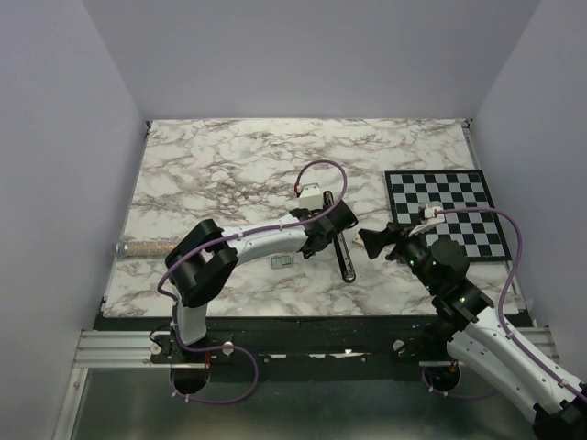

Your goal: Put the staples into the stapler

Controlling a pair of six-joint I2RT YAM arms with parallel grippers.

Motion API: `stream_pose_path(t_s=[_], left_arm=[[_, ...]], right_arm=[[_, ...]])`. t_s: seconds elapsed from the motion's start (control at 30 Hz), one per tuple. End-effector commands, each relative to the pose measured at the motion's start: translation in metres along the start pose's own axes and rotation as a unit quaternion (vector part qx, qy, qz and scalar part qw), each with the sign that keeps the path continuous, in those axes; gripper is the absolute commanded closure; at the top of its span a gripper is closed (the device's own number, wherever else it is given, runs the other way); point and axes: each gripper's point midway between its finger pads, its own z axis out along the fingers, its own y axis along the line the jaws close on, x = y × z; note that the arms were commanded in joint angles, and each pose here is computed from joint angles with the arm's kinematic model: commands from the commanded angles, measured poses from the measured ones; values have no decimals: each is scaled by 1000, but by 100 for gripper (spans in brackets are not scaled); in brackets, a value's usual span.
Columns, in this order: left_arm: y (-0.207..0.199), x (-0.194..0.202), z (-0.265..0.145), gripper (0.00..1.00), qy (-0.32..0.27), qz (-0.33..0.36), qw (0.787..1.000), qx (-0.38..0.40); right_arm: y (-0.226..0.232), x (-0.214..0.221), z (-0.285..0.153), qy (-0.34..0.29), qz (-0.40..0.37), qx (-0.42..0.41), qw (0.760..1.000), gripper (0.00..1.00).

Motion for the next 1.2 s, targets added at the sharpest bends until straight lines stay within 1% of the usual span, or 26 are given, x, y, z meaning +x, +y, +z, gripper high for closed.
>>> stream_pose_path(t_s=[0.0,0.07,0.1,0.17,0.3,0.33,0.37,0.4,0.43,0.47,0.53,0.57,0.63,0.67,0.7,0.73,0.77,0.87,0.9,0.93,0.97,1.0,1.03,1.07,1.1,1.17], left_arm=[[-3,-32,-33,35,-34,-29,998,43],[0,-42,-38,28,-45,-40,997,53],[6,-45,-42,22,-50,-38,996,59],[9,-55,-45,17,-63,-48,994,73],[23,-59,-50,2,-76,-51,989,114],[23,-57,-52,1,-74,-40,988,131],[19,-62,-55,1,-86,-48,983,153],[29,-56,-55,1,-88,-42,982,162],[28,-54,-58,1,-87,-38,978,183],[25,-59,-63,1,-104,-39,973,204],[37,-52,-68,1,-114,-37,966,227],[33,-61,-75,1,-141,-30,956,255],[47,-49,-75,1,-157,-16,950,269],[42,-54,-82,1,-175,-19,939,297],[51,-44,-80,1,-183,4,935,303],[54,-44,-82,1,-193,6,931,310],[53,-48,-87,1,-209,1,923,323],[59,-45,-88,1,-236,21,912,335],[61,-37,-82,1,-233,32,912,337],[60,-35,-80,1,-242,56,907,339],[56,-39,-83,1,-256,55,900,349],[56,-28,-73,1,-248,70,901,348],[53,-27,-72,1,-250,79,898,353],[50,-30,-74,1,-261,82,892,360],[48,-24,-66,1,-255,90,895,355],[42,-26,-66,1,-266,95,887,364]], right_arm=[[4,2,0,8,-12,-9,1000,0],[9,1,1,12,-20,-22,999,0],[11,2,2,18,-23,-28,999,0],[14,3,4,25,-31,-35,999,0],[22,7,13,60,-41,-48,996,0],[22,22,18,96,-44,-51,993,0],[20,31,20,121,-46,-47,990,0],[21,35,22,136,-45,-45,989,0],[19,45,27,169,-47,-39,984,0],[21,47,30,181,-44,-39,982,1],[24,47,36,204,-42,-37,977,1],[22,56,41,228,-42,-30,972,1],[22,59,45,257,-45,-20,965,2],[26,56,56,267,-49,-20,962,2],[30,52,60,271,-52,-21,961,3],[31,53,62,283,-53,-18,958,3],[40,40,72,275,-56,-24,959,3],[42,52,87,321,-60,-7,945,3],[47,39,97,312,-64,-3,948,4],[43,53,104,340,-67,8,938,4],[46,54,109,345,-70,9,936,4],[51,44,120,336,-72,13,939,4],[47,58,125,360,-74,24,930,4],[44,59,131,362,-79,37,928,4],[42,58,137,361,-82,46,928,5],[45,61,151,371,-86,51,923,6]])
